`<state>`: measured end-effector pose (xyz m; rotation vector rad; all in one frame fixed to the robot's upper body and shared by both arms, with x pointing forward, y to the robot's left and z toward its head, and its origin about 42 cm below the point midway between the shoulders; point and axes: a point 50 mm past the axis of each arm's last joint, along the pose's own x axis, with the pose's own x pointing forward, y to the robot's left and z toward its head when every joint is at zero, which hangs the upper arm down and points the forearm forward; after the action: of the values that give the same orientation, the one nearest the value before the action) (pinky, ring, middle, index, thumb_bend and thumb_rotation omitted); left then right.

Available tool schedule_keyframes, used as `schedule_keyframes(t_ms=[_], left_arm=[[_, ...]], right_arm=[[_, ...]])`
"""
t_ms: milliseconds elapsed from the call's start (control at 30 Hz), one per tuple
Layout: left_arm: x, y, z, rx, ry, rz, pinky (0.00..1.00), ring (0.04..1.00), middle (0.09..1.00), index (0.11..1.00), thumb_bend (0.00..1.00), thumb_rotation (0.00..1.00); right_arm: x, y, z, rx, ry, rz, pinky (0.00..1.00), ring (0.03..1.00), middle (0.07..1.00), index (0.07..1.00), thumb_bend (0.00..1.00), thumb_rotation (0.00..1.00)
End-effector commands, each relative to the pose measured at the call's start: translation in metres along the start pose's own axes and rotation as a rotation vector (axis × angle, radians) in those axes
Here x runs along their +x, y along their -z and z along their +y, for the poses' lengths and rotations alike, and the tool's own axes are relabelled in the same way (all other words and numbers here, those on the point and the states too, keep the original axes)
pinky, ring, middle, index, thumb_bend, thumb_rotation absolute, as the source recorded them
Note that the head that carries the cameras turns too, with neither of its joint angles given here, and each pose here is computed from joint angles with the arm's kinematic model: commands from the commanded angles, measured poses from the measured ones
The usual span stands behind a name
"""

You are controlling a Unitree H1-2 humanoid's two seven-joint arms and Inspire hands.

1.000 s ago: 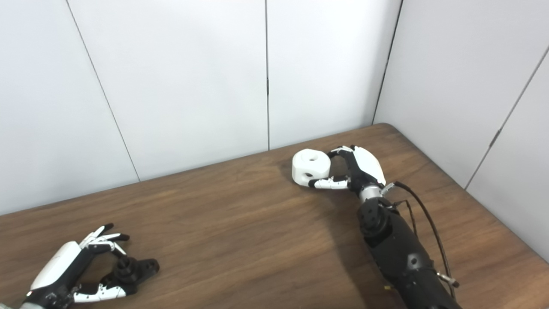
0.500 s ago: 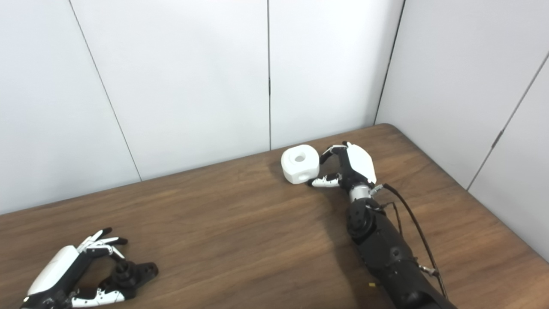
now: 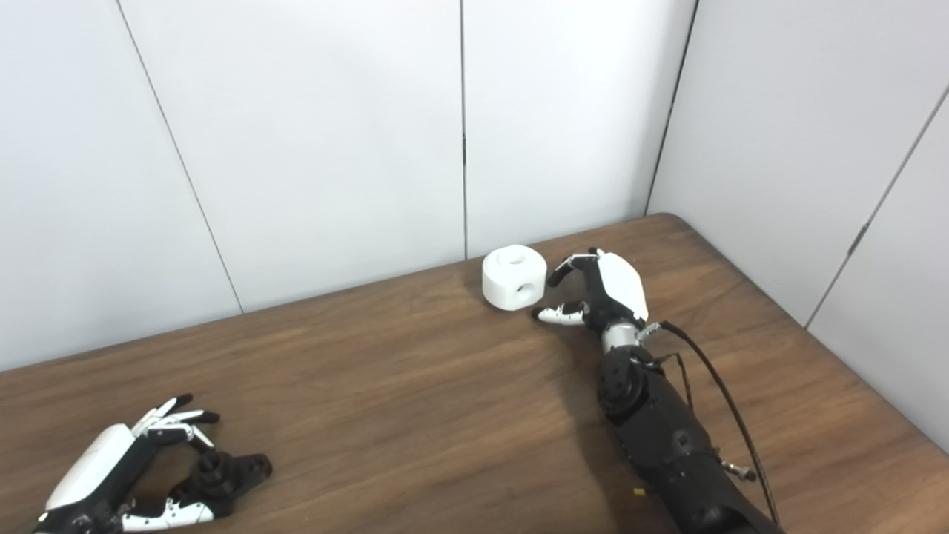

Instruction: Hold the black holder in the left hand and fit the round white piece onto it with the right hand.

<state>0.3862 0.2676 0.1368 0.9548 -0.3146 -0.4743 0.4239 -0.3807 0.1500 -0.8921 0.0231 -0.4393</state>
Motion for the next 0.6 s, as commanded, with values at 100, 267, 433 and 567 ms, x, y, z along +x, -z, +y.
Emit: schedule_keyframes(t_ms=[100, 267, 433, 567], left_arm=[[0.002, 0.006, 0.02, 0.04, -0.028, -0.006, 1.0, 0.986, 0.824, 0.483, 0.52, 0.04], [0.003, 0.007, 0.022, 0.045, -0.026, -0.011, 1.0, 0.989, 0.824, 0.483, 0.52, 0.04], [0.004, 0.006, 0.024, 0.048, -0.024, -0.019, 1.0, 0.99, 0.824, 0.483, 0.52, 0.04], [0.005, 0.007, 0.026, 0.059, -0.03, -0.023, 1.0, 0.985, 0.821, 0.483, 0.52, 0.04]], right_arm=[[0.016, -0.019, -0.021, -0.019, 0.038, -0.069, 1.0, 0.943, 0.805, 0.487, 0.53, 0.15], [0.015, -0.023, -0.024, -0.027, 0.044, -0.053, 1.0, 0.953, 0.82, 0.491, 0.52, 0.15], [0.013, -0.027, -0.03, -0.043, 0.062, -0.048, 1.0, 0.962, 0.83, 0.514, 0.61, 0.17], [0.01, -0.03, -0.037, -0.083, 0.084, -0.04, 1.0, 0.978, 0.853, 0.637, 0.94, 0.28]])
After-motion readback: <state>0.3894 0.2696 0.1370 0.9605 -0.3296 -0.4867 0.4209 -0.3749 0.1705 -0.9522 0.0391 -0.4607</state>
